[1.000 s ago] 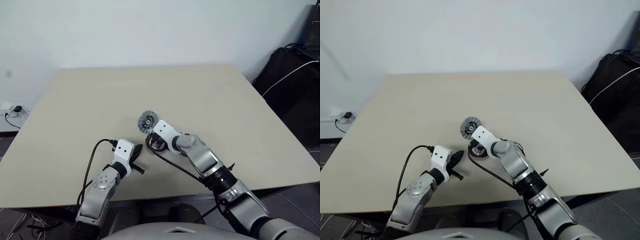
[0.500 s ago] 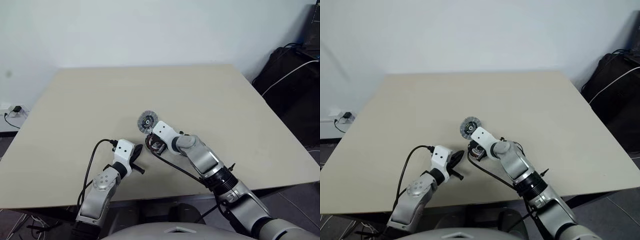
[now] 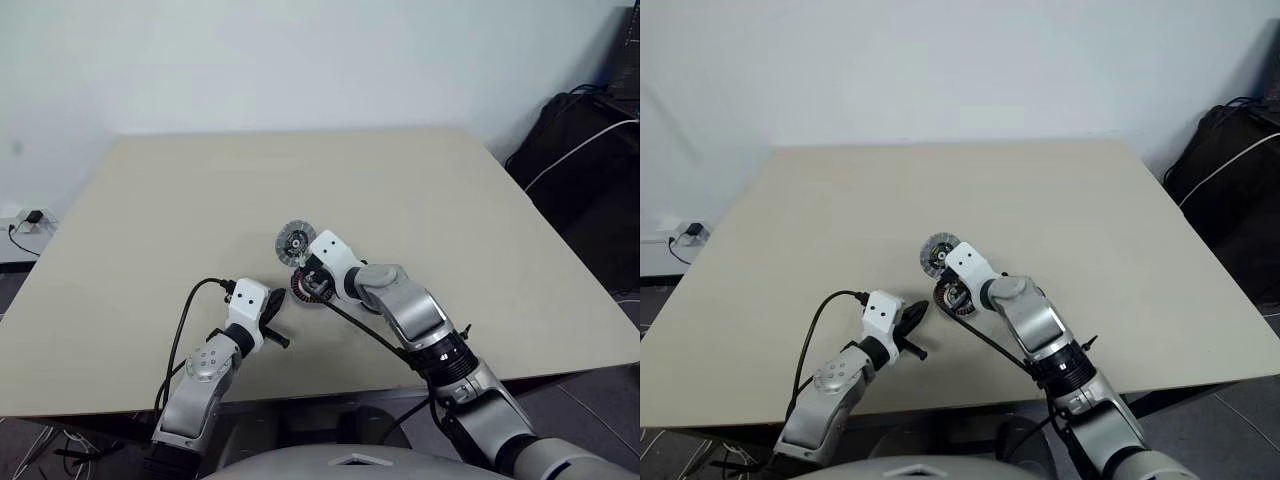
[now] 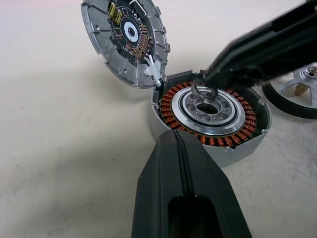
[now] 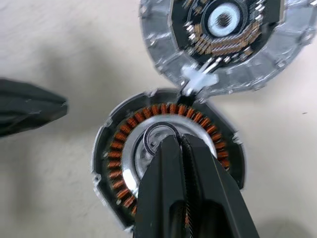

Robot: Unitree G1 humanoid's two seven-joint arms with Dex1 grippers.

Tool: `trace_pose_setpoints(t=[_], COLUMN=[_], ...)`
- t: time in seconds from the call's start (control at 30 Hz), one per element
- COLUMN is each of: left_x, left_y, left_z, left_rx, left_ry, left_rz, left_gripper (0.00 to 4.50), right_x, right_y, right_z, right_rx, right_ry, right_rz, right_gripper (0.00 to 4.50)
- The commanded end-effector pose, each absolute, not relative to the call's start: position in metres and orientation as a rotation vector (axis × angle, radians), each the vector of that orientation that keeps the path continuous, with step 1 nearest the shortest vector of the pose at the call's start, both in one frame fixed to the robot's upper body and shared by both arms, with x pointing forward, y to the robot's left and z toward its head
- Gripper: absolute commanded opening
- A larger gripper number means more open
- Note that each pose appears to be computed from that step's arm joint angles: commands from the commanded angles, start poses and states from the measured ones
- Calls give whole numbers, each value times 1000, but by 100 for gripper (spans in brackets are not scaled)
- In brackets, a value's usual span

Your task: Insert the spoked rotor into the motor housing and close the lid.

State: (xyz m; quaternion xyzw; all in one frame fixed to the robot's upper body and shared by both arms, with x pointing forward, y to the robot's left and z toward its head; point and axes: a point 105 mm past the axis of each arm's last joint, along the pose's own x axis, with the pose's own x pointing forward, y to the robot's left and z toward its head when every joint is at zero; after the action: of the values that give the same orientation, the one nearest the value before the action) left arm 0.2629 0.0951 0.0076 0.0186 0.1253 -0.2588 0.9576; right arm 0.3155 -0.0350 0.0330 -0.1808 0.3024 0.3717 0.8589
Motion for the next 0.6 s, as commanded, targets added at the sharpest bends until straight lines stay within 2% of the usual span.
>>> trace_pose_setpoints(t=[0.03, 0.6], left_x=[266, 265], left_y=[93, 94], left_z=[14, 15], left_rx=[44, 46], left_ry=[220, 221], left_rz=[-532, -531], left_gripper=[0, 0], right_x=[319, 332], right_y=[-30, -42], right_z=[45, 37], right_rx=[-402, -392], right_ry=[600, 637], right_rz=[799, 744], right_gripper=[2, 2])
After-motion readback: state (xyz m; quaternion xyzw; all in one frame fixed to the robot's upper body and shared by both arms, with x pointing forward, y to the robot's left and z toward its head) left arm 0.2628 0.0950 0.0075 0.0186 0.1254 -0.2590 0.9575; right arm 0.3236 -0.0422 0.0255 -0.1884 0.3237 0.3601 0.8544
